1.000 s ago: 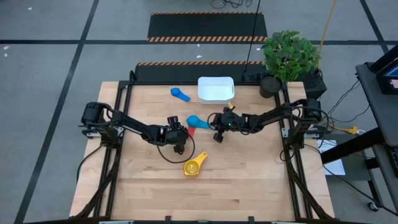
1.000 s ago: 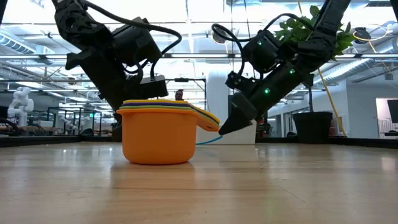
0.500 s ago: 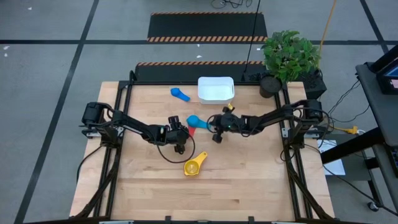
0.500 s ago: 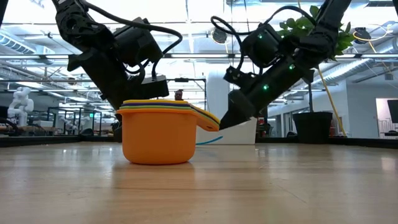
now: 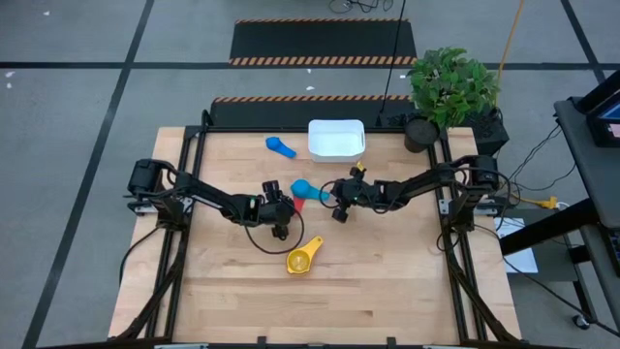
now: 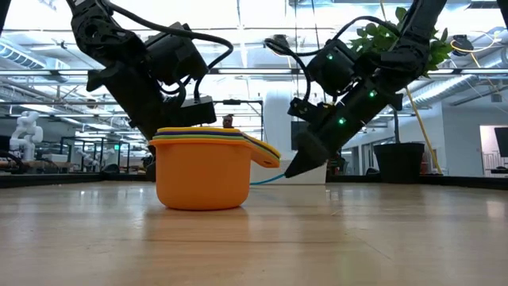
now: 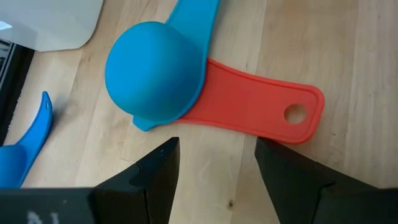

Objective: Nest measuring cups in basket
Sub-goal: Stack the stacked measuring cups into the stacked measuring cups

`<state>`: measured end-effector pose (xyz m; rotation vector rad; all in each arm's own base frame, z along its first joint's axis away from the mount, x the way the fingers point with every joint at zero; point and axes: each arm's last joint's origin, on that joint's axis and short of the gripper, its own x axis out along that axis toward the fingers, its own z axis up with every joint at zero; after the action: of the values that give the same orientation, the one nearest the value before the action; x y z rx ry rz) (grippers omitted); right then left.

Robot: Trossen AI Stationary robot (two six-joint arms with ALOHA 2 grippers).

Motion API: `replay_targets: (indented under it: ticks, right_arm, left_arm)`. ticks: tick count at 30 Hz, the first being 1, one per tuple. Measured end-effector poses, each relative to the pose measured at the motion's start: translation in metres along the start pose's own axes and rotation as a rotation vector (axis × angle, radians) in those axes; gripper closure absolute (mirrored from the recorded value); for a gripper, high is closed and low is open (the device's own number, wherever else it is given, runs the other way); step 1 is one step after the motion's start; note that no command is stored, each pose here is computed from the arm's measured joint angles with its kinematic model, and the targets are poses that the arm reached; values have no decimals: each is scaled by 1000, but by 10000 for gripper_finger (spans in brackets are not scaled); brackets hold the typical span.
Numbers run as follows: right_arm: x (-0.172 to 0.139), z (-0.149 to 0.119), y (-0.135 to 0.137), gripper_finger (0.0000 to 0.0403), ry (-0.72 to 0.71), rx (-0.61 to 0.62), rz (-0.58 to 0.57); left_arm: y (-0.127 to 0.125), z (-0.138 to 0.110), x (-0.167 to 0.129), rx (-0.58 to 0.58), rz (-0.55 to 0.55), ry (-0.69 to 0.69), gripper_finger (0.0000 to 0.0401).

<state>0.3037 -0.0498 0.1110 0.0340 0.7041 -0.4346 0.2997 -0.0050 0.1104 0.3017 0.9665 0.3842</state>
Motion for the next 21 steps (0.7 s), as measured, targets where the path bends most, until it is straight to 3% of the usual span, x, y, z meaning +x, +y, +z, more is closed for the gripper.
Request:
replay_targets:
  ticks: [9, 21]
  right_arm:
    - [1, 3, 4, 390, -36, 35, 82]
    - [-4, 8, 4, 390, -62, 21, 77]
  left_arm:
    - [0, 2, 0, -7, -5, -19, 183]
    - [-1, 8, 0, -17, -20, -77, 183]
